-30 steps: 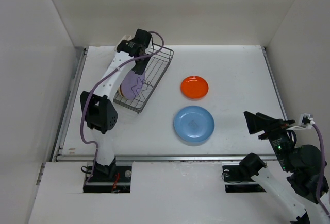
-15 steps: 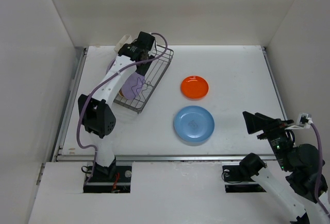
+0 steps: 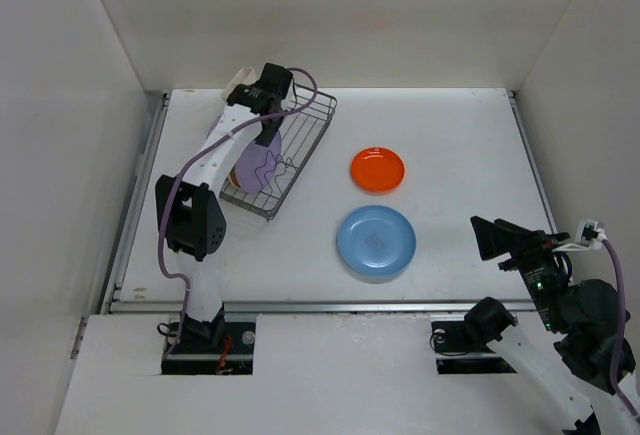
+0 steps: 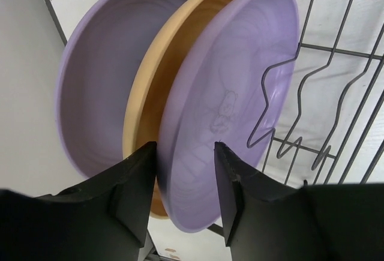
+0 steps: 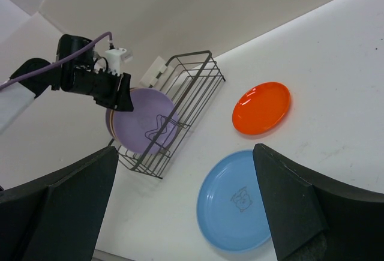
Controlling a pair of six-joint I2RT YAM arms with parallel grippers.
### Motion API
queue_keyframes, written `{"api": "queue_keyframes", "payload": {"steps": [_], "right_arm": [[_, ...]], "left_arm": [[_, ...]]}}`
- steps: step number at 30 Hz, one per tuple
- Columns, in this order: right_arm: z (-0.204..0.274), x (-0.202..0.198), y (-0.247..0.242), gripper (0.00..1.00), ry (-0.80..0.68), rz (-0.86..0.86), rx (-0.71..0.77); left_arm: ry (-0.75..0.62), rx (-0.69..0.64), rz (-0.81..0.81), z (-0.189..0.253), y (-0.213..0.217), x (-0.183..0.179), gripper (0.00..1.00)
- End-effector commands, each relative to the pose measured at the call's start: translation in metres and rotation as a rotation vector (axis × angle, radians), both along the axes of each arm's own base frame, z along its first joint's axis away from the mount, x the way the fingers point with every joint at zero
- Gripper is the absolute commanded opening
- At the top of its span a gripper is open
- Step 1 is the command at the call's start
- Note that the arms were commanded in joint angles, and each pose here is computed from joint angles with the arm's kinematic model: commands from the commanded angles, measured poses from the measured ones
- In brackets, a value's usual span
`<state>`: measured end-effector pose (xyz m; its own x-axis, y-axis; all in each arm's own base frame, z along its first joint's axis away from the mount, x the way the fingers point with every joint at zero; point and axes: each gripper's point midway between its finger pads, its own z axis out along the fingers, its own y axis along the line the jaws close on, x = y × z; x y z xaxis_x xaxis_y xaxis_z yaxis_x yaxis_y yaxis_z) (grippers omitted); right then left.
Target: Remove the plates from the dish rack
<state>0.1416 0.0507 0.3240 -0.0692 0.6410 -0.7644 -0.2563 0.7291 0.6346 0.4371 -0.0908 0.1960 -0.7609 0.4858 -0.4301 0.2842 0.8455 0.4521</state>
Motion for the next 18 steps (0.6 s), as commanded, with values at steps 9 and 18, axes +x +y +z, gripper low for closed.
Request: {"api": "queue_keyframes", "payload": {"steps": [9,18], "right_arm": [[0.017,-0.007,-0.002,1.0,-0.071,0.018,0.033],[0.016,-0.006,-0.001,1.0,-0.064,0.018,0.028]], "left_arm": [[0.119,0.006,0.012,-0.025,0.006,-0.015,0.0],[0.054,-0.043,-0.011,0.029,0.006,-0.026,0.0]]}}
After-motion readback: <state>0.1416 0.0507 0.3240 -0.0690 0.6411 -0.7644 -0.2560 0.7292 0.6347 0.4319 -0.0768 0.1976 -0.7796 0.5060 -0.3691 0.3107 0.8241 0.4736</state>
